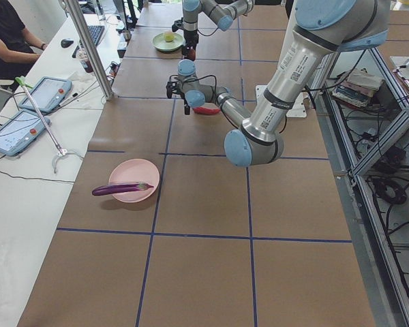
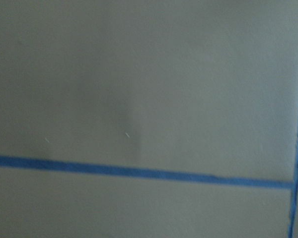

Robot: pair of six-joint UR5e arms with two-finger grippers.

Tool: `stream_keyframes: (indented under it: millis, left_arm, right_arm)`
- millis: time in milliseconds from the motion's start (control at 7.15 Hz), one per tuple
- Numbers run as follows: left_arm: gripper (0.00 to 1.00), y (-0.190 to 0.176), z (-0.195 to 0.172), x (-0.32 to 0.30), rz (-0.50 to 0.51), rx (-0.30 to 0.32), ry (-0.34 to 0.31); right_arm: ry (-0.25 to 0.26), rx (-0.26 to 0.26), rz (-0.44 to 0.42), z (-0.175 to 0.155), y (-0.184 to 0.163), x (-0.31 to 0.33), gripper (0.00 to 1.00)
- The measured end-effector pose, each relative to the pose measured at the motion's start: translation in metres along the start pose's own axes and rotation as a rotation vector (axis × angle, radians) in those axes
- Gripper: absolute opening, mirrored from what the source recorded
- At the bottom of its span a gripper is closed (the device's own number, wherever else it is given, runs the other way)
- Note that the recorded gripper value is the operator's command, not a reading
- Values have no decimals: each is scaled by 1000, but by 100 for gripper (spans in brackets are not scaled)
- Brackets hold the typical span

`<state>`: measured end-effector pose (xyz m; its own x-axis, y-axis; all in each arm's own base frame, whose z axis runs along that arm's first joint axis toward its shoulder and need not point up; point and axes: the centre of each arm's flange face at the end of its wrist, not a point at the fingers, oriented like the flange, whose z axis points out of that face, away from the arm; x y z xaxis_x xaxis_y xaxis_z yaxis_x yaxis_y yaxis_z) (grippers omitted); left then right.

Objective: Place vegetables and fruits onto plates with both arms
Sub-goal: 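Lift the pomegranate toward the green plate while the left gripper grasps the chili, then carry the chili to the pink plate while the right lowers the pomegranate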

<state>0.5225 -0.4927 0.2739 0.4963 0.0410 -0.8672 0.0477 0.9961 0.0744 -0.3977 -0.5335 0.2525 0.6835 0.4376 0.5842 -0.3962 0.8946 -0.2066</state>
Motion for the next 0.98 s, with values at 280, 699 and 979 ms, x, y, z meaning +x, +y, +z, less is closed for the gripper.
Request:
stream_keyframes:
  millis: [280, 699, 979]
  left_arm:
    - [35, 31, 25, 15, 147, 4, -28]
    - [0, 38, 32, 18, 208, 24, -46]
    - [0, 39, 26, 25, 209, 26, -50]
  right_arm:
    - [62, 25, -85, 9, -78, 35, 0]
    - [140, 27, -181, 18, -169, 92, 0]
    - [176, 22, -230, 51, -226, 135, 0]
